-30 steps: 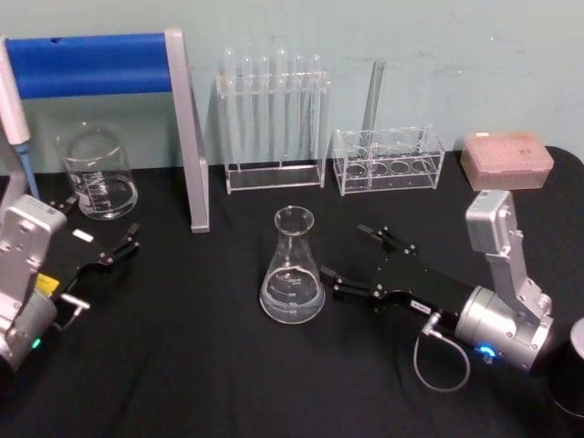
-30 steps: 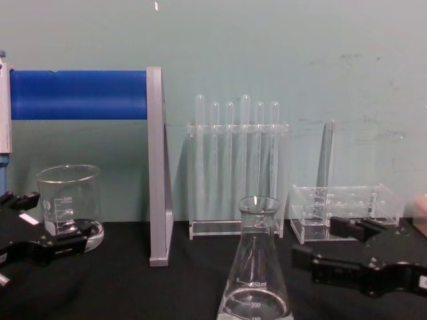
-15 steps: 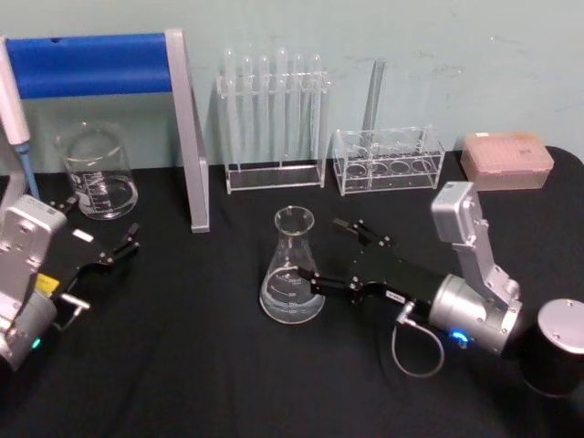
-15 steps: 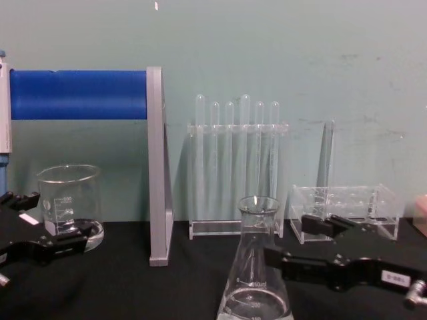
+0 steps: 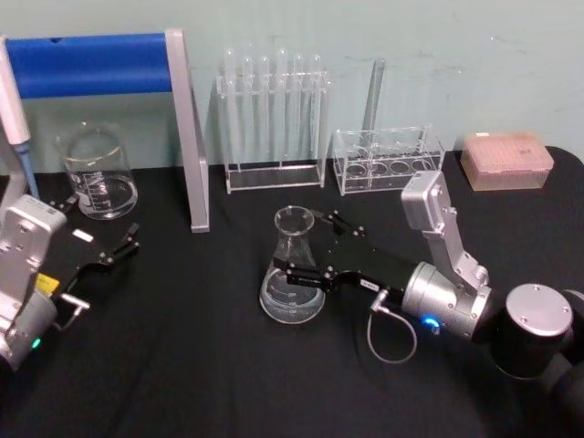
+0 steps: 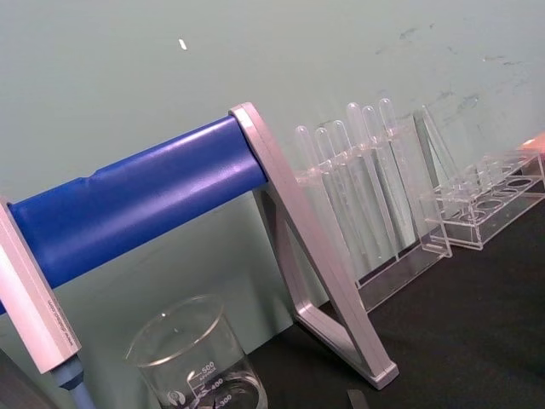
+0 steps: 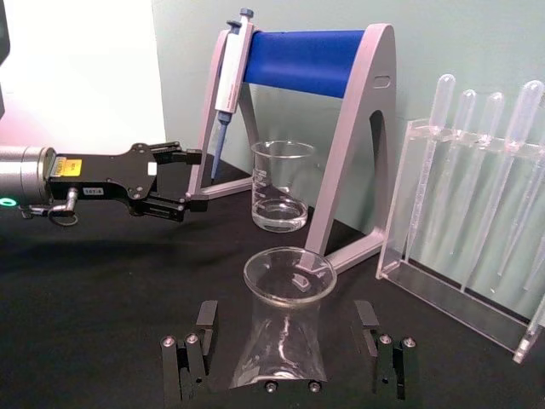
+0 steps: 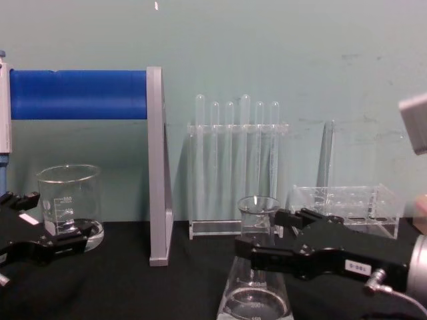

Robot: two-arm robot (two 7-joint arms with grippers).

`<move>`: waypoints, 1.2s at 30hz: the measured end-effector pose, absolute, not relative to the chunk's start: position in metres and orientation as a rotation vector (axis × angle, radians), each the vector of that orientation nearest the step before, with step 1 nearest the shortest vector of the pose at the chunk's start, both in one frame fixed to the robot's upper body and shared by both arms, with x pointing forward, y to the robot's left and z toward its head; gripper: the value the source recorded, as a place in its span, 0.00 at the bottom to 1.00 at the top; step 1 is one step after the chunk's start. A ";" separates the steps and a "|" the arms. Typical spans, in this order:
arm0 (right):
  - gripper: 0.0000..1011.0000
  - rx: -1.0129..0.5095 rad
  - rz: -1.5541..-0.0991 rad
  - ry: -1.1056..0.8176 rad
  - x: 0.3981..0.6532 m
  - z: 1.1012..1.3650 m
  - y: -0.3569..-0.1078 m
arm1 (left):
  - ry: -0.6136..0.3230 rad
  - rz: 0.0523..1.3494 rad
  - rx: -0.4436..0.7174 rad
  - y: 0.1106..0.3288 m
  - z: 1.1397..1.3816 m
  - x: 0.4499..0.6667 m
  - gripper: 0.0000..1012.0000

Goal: Grasp the erlenmeyer flask with one hand, shake it three times, then place it back.

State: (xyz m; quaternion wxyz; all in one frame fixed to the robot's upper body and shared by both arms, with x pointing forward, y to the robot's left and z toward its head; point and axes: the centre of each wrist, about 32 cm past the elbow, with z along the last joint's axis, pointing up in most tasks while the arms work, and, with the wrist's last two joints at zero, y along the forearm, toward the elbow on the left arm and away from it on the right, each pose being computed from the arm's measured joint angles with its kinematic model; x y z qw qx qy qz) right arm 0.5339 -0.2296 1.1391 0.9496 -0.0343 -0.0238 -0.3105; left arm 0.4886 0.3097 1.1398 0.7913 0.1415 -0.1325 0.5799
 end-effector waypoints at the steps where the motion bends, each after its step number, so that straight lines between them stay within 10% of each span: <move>1: 0.99 -0.069 -0.631 -0.049 0.534 1.139 -0.229 | -0.285 1.248 0.304 0.310 1.140 0.489 0.99; 36: 0.97 -0.061 -0.629 -0.054 0.547 1.139 -0.216 | -0.285 1.248 0.304 0.310 1.140 0.489 0.99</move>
